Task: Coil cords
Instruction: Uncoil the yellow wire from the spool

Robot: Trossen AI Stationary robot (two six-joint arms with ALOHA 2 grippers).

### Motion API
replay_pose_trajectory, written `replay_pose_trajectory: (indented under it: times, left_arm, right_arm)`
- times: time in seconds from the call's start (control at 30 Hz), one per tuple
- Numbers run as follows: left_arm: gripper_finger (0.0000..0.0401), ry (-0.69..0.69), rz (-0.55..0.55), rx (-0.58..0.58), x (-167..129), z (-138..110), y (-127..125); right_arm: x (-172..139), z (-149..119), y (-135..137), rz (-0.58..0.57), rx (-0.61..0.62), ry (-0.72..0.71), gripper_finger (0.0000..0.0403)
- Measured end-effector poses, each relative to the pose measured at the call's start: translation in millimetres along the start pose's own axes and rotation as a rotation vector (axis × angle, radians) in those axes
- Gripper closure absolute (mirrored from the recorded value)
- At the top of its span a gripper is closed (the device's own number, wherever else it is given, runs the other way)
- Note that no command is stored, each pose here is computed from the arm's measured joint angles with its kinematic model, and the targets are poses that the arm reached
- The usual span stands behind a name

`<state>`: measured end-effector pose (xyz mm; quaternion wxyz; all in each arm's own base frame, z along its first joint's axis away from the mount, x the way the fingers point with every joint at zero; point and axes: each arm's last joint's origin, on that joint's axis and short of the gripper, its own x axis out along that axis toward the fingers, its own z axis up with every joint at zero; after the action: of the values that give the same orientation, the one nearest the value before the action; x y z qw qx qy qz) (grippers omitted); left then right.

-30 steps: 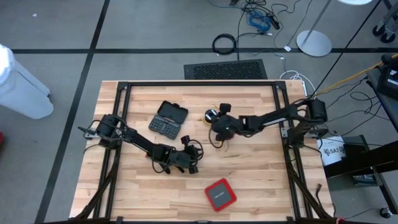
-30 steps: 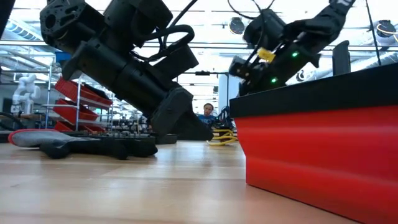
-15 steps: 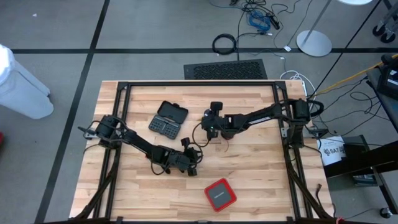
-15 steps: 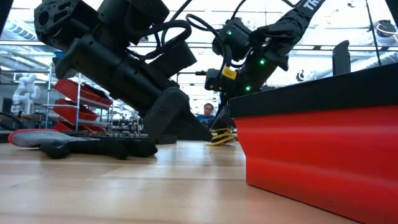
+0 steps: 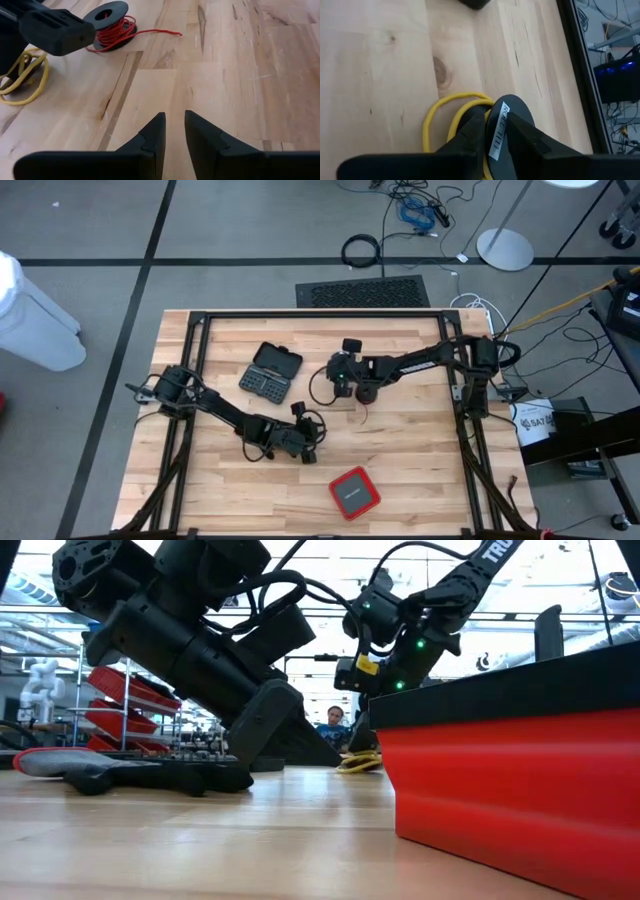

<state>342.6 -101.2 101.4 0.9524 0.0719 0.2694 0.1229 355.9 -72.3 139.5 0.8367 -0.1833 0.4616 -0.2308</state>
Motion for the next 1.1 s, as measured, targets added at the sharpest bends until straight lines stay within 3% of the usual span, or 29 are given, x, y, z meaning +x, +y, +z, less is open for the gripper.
replay_pose_trajectory:
  times: [0.17, 0.37, 0.57, 0.77, 1.1]
  left_arm:
    - [0.0321, -0.003, 0.0, -0.002, 0, 0, 0]
    - [0.0321, -0.004, 0.007, -0.002, 0, 0, 0]
    - [0.0321, -0.029, 0.11, 0.002, 0, 2, 3]
    - [0.0321, -0.097, 0.196, 0.047, -1, 10, 5]
    - [0.0321, -0.23, 0.378, 0.058, -13, 29, 2]
  right_arm:
    - [2, -2, -5, -0.006, 0.021, 0.015, 0.0345]
    - [3, -6, -8, -0.077, 0.003, 0.061, 0.0395]
    - [-6, -4, -6, -0.083, -0.016, 0.053, 0.0401]
    - [-55, 13, -9, 0.061, 0.058, -0.078, 0.0402]
    - [-153, 25, -23, 0.141, 0.151, -0.311, 0.0402]
